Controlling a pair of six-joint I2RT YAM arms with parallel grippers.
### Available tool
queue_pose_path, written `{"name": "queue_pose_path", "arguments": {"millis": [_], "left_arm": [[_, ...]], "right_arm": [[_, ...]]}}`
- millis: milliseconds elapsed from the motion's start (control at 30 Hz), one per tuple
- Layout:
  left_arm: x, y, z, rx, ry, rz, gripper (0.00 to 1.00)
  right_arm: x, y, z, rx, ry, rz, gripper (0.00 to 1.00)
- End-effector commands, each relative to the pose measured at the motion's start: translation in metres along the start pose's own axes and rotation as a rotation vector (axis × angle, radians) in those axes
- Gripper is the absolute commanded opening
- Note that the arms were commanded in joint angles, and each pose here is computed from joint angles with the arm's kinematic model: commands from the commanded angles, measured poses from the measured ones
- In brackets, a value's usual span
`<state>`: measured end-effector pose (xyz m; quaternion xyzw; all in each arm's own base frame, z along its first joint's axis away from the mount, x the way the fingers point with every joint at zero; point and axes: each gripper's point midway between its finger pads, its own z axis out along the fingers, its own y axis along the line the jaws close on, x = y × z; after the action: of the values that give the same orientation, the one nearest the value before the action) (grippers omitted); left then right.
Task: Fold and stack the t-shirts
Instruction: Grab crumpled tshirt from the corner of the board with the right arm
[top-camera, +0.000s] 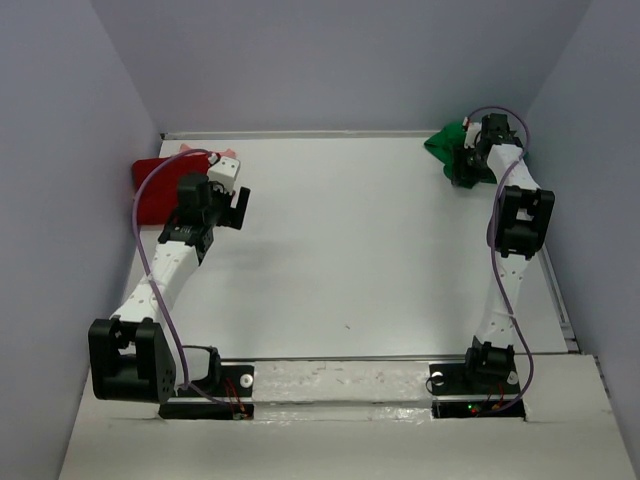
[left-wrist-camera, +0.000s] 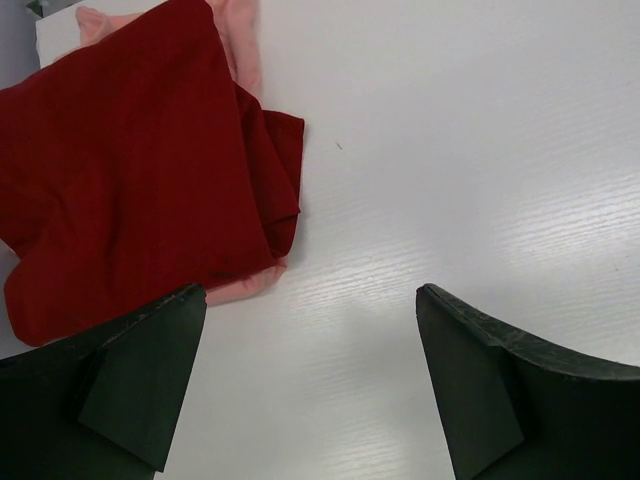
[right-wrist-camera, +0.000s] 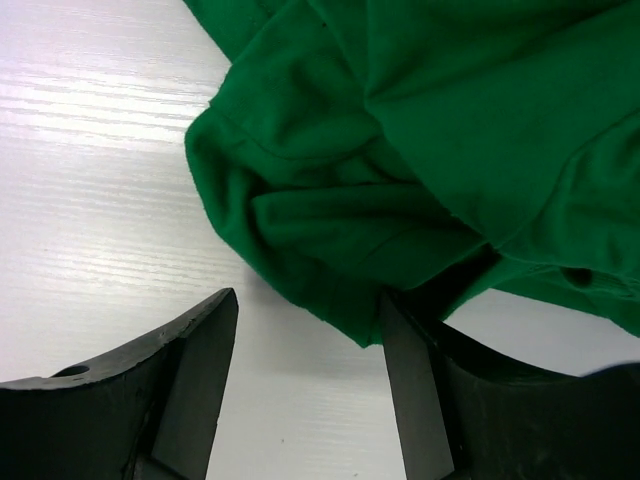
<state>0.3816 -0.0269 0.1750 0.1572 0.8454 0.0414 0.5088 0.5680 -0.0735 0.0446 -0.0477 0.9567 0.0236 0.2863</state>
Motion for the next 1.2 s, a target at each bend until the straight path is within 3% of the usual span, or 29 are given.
{"name": "queue_pose_path", "arguments": {"millis": [0, 100, 200, 233, 267, 367, 533, 667, 833, 867, 967, 1167], "left_arm": [[-0.015, 0.002, -0.006, -0.003, -0.047, 0.008, 0.99], [-0.013, 0.0, -0.006, 0.002, -0.046, 0.01, 0.99], [-0.012, 0.0, -0.009, 0.0, -0.048, 0.012, 0.99], [-0.012, 0.0, -0.01, 0.002, -0.049, 0.013, 0.99], [-0.013, 0.001, -0.012, -0.002, -0.056, 0.016, 0.99], [-0.011, 0.0, -0.014, 0.003, -0.057, 0.02, 0.99], [-0.011, 0.001, -0.016, -0.004, -0.06, 0.023, 0.99], [-0.018, 0.003, -0.018, -0.011, -0.074, 0.027, 0.99], [-0.003, 0.01, -0.008, -0.05, -0.037, 0.048, 0.99], [-0.002, 0.011, -0.007, -0.054, -0.04, 0.052, 0.99], [0.0, 0.013, -0.007, -0.059, -0.037, 0.053, 0.99], [-0.013, 0.015, -0.017, -0.064, -0.065, 0.043, 0.99]], "right_arm": [[-0.026, -0.012, -0.01, 0.065, -0.077, -0.031, 0.64], [-0.022, -0.015, -0.009, 0.082, -0.067, -0.031, 0.62], [-0.023, -0.015, -0.011, 0.084, -0.07, -0.022, 0.53], [-0.023, -0.013, -0.013, 0.077, -0.072, -0.016, 0.47], [-0.022, -0.011, -0.014, 0.065, -0.071, -0.014, 0.22], [-0.024, -0.009, -0.019, 0.057, -0.076, -0.007, 0.0], [-0.023, -0.003, -0.032, 0.039, -0.075, -0.015, 0.0], [-0.032, 0.019, -0.056, -0.077, -0.082, -0.019, 0.0], [-0.039, 0.102, -0.101, -0.266, -0.049, -0.186, 0.0], [-0.039, 0.137, -0.112, -0.329, -0.05, -0.248, 0.0], [-0.04, 0.195, -0.166, -0.4, -0.1, -0.39, 0.0], [-0.055, 0.245, -0.3, -0.574, -0.297, -0.488, 0.0]]}}
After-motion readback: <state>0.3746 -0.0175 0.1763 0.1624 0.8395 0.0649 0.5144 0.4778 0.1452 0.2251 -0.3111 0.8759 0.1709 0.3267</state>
